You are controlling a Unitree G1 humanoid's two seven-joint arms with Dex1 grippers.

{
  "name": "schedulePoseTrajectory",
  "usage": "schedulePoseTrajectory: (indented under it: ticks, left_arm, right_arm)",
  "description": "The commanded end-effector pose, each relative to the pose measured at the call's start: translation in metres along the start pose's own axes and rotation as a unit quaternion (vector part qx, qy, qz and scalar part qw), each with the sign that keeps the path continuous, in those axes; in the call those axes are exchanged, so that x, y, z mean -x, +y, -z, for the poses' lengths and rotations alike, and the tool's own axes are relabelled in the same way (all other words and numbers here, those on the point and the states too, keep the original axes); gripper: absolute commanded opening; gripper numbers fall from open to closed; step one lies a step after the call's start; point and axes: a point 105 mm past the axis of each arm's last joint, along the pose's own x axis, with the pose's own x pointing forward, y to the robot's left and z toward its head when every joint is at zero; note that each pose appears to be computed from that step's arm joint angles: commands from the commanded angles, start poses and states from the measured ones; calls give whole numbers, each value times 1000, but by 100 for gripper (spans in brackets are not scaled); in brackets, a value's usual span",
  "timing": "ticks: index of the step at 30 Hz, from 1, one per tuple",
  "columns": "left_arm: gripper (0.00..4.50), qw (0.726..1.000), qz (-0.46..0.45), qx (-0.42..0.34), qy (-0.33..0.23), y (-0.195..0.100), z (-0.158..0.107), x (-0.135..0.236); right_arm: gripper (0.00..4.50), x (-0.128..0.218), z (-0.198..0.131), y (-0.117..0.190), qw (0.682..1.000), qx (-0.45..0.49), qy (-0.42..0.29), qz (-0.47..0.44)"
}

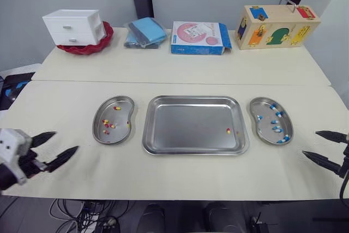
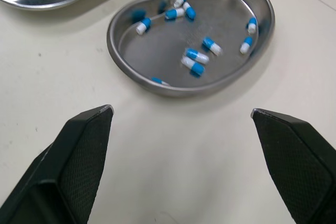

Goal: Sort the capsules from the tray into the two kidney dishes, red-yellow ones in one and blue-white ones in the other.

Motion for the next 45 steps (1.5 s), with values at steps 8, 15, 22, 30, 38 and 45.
schedulePoseTrajectory:
  ticks: [8,15,22,30,38,45]
  left_arm:
    - [450,998,-40,-25,32,35,-9,10]
    - [450,998,-34,-32,32,35,-13,0]
    - [450,998,18,-53,41,17,-22,-20]
    - [450,980,168,-103,8,-47,-77,-63]
    - [450,938,301,-160,-59,-114,-124,-101]
    - [450,866,441,-208,-111,-194,-150,-142]
  right_arm:
    - [446,6,2,-13,1000,25,1,19]
    - [446,6,3,-6,1000,18,-10,18]
    - [446,-5,-5,27,997,14,-71,-14]
    - [446,-34,-43,101,980,-22,-175,-92]
    - [446,-40,-57,136,955,-68,-281,-72]
    - [446,-44,-52,146,952,-58,-295,-58]
